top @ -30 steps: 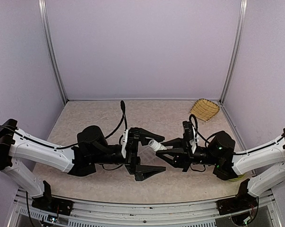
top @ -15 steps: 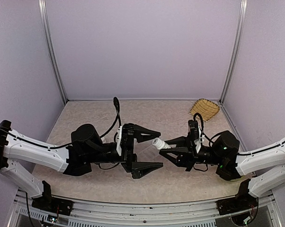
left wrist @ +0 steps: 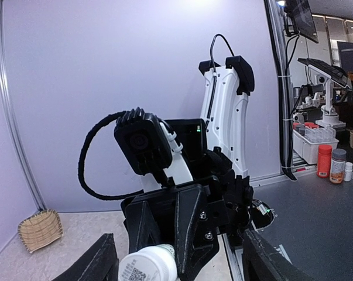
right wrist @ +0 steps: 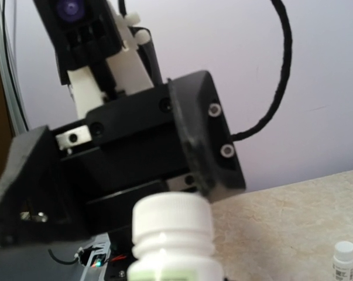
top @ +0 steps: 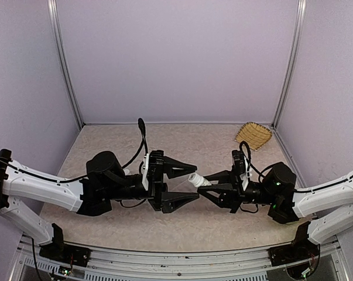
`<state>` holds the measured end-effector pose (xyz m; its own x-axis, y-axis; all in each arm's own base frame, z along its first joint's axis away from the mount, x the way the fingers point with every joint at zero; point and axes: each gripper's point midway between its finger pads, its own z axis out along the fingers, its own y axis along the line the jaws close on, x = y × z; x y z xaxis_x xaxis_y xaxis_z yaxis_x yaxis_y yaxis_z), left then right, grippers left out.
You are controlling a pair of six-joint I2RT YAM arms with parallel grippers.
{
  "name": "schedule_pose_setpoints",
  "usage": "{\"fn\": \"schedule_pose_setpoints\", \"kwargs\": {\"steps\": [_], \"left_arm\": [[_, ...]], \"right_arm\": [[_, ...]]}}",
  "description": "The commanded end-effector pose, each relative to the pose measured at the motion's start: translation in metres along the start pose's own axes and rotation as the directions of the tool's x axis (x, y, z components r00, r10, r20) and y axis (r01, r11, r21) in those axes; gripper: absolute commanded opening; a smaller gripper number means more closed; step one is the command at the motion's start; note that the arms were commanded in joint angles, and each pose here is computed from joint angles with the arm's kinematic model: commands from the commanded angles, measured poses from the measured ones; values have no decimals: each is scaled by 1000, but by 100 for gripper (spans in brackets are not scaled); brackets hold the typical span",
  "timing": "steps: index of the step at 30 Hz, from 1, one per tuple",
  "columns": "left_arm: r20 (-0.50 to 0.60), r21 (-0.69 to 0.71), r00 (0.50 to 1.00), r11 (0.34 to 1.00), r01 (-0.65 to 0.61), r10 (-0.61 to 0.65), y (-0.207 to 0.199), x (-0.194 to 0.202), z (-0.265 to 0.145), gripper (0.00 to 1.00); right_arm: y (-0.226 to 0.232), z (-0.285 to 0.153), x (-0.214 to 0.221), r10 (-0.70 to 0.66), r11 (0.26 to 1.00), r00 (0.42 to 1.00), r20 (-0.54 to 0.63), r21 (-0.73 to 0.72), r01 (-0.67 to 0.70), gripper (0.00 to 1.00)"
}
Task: Sort the pills into containers
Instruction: Unscrew the lid of the pill bottle.
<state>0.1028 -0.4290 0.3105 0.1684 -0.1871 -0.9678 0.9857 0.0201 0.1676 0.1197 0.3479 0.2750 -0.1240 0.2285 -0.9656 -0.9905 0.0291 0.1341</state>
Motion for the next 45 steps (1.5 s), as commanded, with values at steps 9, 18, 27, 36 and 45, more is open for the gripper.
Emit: {"fn": "schedule_pose_setpoints", "kwargs": {"steps": [9,18,27,36,45], "left_arm": [[26,16,996,997,80,-81,11,1,-10,74],[16,72,993,991,113,-114,6,5,-9,68],[2,89,992,988,128,-129,5,11,-5,59],[42,53,993,993,110,-112,9,3,-12,59],[36,62,992,991,115,-117,9,6,-10,49]], "right_arm": [[14,0,-9,-34,996,999,18,-80,35,20],[15,1,-8,-32,996,999,18,-86,34,20],[16,2,-8,-31,995,999,17,-96,32,20],[15,1,-5,-24,996,1000,13,-90,25,20],[12,1,-4,-20,997,1000,12,-77,21,20]]}}
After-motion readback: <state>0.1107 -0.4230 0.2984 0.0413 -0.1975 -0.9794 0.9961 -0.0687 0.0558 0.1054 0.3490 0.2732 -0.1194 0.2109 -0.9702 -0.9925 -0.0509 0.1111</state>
